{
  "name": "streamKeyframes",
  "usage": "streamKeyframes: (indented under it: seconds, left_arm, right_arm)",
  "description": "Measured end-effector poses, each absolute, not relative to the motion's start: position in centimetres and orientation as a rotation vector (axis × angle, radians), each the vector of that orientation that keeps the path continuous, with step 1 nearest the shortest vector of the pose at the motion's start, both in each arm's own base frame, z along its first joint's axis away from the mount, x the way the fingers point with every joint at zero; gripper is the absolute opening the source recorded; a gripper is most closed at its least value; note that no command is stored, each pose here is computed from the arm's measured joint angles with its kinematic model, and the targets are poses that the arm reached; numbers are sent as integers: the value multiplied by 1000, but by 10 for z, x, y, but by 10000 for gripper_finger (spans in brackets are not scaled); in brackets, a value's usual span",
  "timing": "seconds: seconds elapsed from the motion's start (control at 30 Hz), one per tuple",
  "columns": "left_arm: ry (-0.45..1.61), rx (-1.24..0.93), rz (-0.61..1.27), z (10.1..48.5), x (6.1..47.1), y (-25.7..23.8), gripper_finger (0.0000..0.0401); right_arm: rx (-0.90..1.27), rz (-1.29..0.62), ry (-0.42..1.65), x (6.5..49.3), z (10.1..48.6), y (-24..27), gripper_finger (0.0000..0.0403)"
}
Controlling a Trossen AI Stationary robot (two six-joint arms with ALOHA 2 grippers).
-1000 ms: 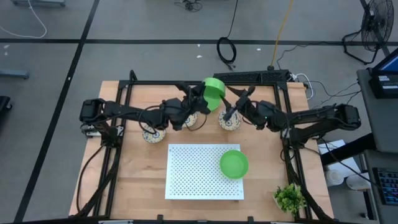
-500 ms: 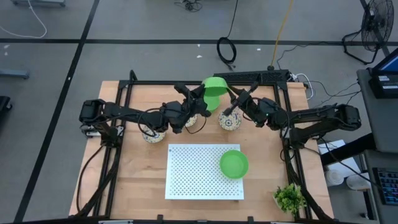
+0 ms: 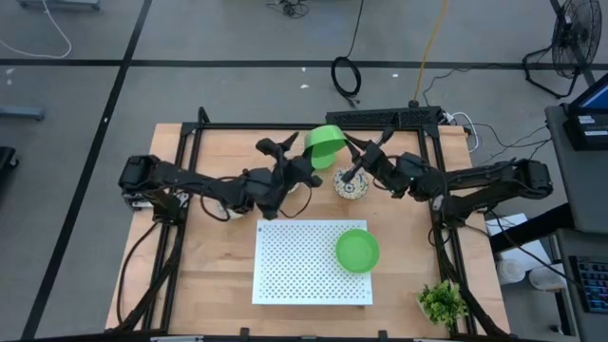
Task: Pick & Place Mini bowls
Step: Stack the left green bowl on top of the green bowl on the shelf
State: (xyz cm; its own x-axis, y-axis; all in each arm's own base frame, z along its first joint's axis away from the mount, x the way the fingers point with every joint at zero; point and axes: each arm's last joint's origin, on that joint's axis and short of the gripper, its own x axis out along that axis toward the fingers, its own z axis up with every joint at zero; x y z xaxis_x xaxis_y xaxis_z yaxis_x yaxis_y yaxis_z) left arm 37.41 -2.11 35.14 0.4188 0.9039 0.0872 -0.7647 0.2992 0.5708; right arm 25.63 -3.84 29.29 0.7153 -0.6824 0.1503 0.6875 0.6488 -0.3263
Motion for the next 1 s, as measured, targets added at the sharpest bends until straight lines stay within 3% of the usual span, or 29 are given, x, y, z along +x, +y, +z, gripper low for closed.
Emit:
streamKeyframes:
  seconds: [0.23,0.6,0.83,1.0]
  left_arm:
    - [241,568,1068,364,364,-58,289]
    - [189,541,908,369,339,-130,292]
    - [225,499,891,358,318,-173,295]
    - [225,477,858,337,304,-196,289]
  right_arm:
    - [-401,-782,58,260,307,-28,0]
    - [-413,-885,221,260,308,-18,1]
    - [-302,-694,260,255,375,23,1]
    - [-81,-442,373,236,427,37,1]
